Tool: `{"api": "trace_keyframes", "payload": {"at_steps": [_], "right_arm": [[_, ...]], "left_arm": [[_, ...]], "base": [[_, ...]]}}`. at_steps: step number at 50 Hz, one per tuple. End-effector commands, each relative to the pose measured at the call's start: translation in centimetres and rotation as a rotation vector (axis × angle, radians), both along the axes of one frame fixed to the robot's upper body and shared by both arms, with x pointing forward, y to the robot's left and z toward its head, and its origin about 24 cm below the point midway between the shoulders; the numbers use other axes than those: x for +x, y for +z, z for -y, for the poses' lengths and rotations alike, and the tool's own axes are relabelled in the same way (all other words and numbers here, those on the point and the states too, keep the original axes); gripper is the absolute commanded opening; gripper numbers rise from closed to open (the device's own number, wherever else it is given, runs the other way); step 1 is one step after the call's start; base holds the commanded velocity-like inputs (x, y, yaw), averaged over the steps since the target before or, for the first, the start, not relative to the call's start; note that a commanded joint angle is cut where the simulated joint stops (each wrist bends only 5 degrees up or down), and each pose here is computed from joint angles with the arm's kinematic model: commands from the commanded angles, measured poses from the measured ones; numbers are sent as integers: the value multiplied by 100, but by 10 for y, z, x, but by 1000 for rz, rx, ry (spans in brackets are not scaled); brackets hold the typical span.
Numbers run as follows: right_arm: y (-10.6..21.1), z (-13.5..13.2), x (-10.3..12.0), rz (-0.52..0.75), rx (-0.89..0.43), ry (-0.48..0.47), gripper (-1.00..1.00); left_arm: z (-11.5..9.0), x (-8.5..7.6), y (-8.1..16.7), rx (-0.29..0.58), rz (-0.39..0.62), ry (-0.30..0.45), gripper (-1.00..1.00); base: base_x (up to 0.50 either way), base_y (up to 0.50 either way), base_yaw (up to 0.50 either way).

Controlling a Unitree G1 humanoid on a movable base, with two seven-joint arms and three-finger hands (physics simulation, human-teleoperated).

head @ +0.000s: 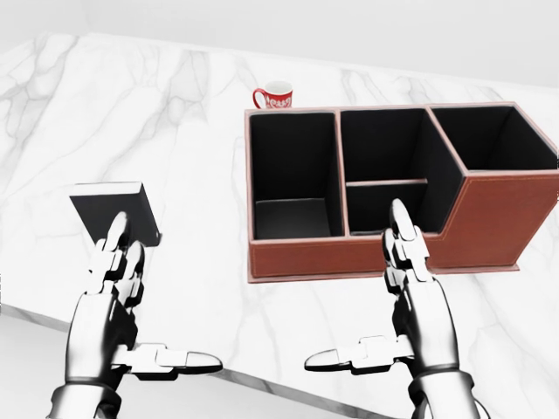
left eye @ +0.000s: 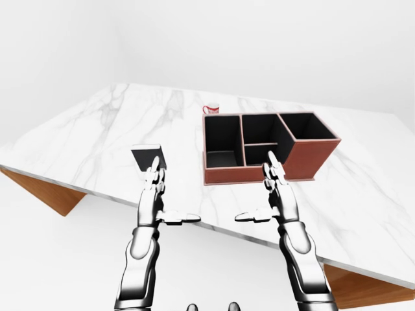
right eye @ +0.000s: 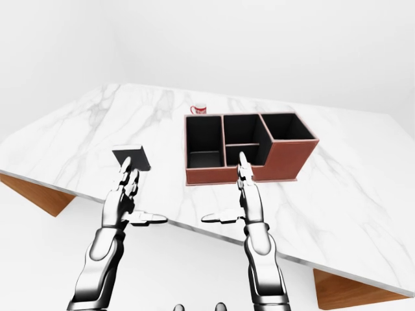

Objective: Pick up the book and place it in the right compartment of the caddy.

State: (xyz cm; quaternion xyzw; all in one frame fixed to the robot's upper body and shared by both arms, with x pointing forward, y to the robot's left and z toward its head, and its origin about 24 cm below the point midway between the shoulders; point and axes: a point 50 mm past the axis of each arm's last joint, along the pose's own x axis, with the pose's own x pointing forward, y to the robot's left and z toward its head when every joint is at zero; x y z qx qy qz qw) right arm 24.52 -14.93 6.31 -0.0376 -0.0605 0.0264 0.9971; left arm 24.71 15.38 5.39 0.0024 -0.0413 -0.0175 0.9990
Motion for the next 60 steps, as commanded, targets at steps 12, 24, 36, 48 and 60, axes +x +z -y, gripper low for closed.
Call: {"api": "trace_keyframes", "payload": {"at_steps": [12, 24, 36, 48, 60], "right_arm": [[17, 1, -4, 86, -2, -10, 100], [3, 2, -3, 38, 0, -18, 100], [20, 1, -5, 87, 11, -8, 100], [3, 1, -4, 36, 8, -12, 100], [19, 0, -5, 86, 3, -6, 100]], "left_arm": [[0, -13, 32, -27, 166, -6, 100], [2, -14, 32, -26, 162, -11, 100], [2, -14, 31, -23, 161, -12, 100], [2, -14, 30, -22, 155, -13, 100], [3, -15, 31, -24, 157, -15, 100]], "base": [[17, 18, 0], [18, 16, 0], [22, 2, 0], [27, -15, 0], [24, -4, 0]]}}
